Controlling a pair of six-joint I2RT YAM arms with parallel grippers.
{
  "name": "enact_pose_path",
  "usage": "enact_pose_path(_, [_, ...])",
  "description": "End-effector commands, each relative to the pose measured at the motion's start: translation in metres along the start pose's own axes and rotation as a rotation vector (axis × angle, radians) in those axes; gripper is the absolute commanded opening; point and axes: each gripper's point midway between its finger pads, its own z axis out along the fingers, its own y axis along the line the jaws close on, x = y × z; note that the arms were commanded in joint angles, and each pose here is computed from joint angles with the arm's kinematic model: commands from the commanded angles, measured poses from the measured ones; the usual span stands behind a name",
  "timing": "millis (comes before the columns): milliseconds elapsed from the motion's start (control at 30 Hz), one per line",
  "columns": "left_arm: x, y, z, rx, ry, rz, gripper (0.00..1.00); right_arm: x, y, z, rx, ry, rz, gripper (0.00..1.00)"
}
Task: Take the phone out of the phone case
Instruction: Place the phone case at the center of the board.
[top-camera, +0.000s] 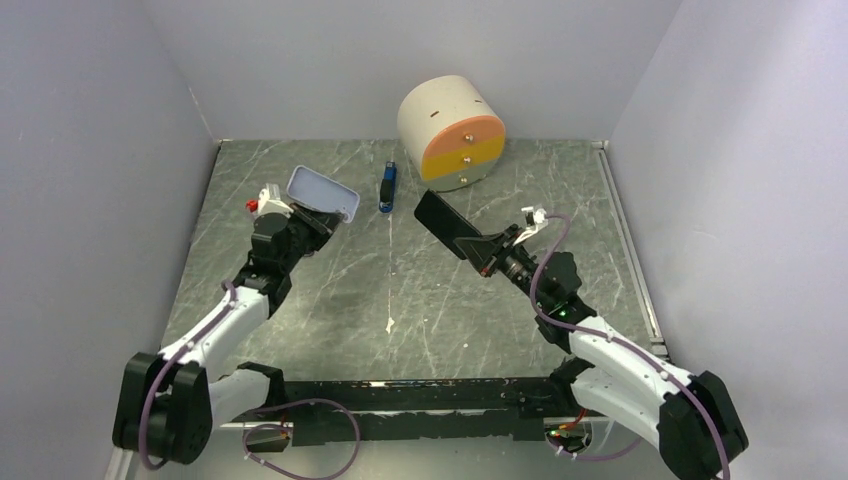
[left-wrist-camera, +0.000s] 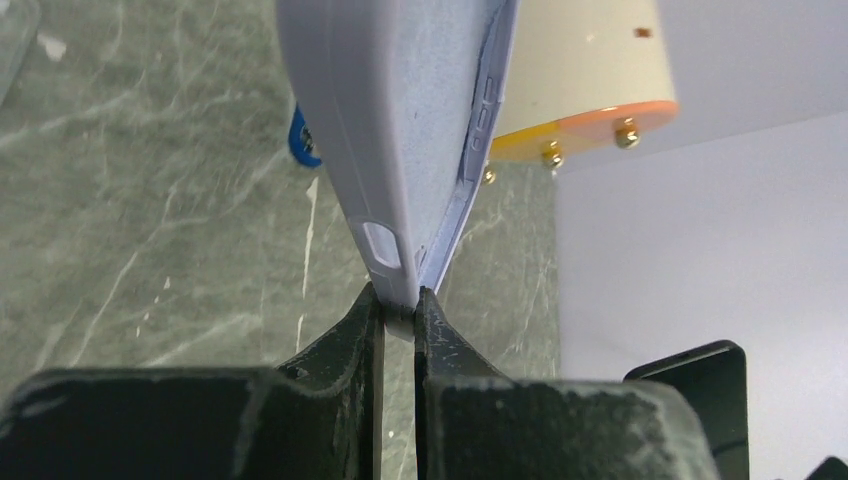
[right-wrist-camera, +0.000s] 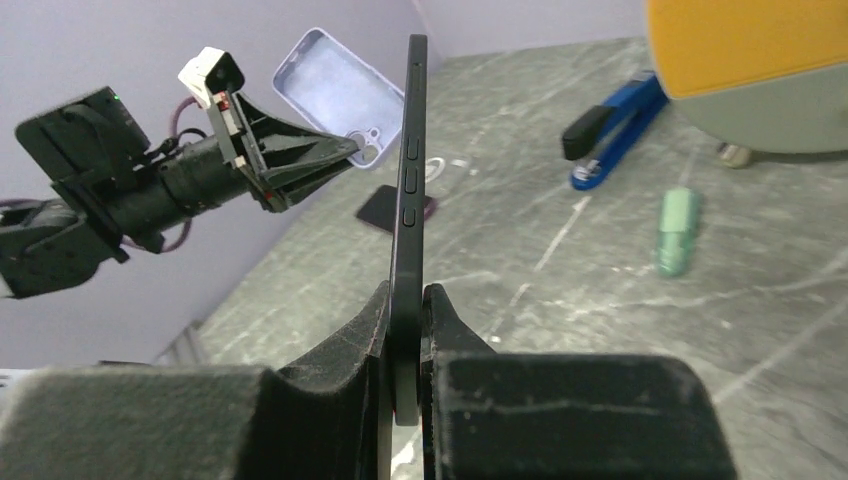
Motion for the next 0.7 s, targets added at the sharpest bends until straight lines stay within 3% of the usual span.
enact_pose_path(0, [0.003, -0.007, 0.015, 0.000, 0.043, -0.119, 0.03, -0.019, -0.010, -0.009, 0.069, -0.072, -0.128, 0.00])
enact_pose_path(300, [0.033, 0.028, 0.057, -0.170, 0.151, -0.361, 0.02, -0.020, -0.027, -0.020, 0.149, -0.101, -0.181, 0.00])
enact_pose_path(667, [0.054, 0.054, 0.085, -0.329, 0.194, -0.584, 0.03, -0.016, -0.035, -0.020, 0.178, -0.092, -0.191, 0.00])
